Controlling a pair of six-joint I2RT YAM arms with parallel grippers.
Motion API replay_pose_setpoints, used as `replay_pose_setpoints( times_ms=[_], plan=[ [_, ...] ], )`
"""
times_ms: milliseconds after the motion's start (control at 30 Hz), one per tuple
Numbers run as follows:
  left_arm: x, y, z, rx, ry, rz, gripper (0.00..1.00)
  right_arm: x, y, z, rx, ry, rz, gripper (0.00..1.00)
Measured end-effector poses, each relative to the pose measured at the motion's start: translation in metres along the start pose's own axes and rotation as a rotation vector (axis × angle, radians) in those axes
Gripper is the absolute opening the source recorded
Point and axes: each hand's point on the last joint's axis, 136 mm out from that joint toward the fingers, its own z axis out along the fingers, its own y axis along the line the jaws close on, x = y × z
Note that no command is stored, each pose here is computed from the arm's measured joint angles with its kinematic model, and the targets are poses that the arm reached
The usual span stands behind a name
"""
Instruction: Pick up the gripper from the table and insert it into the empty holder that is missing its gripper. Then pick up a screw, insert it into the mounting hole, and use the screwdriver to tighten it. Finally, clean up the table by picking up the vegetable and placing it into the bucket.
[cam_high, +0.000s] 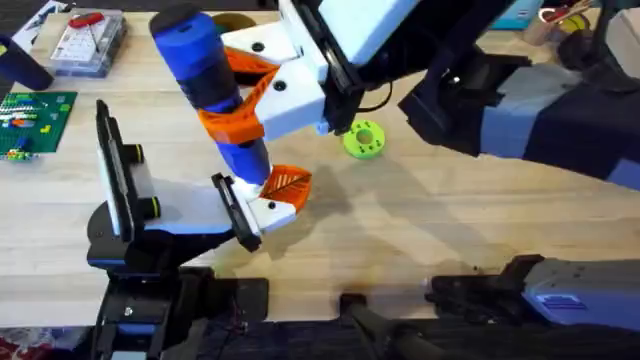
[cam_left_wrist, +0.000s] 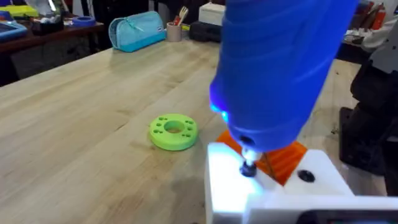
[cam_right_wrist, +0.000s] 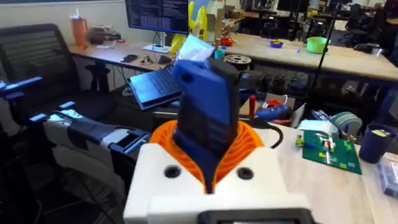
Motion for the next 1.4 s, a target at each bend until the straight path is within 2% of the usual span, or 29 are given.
replay_pose_setpoints(
  times_ms=[467,900,1400],
  plan=[
    [0.000,0.000,0.000,-0.001,0.000,-0.005,0.012,0.003,-0.008,-0.001,0.057,-0.007,0.010,0.025],
    [0.000,0.000,0.000,0.000,0.001,-0.005,0.012,0.004,-0.001,0.003,0.023,-0.006,0.004,0.025],
    [0.001,0.000,0.000,0.002,0.004,-0.012,0.012,0.003,-0.002,-0.006,0.050,-0.014,-0.015,0.025]
  ],
)
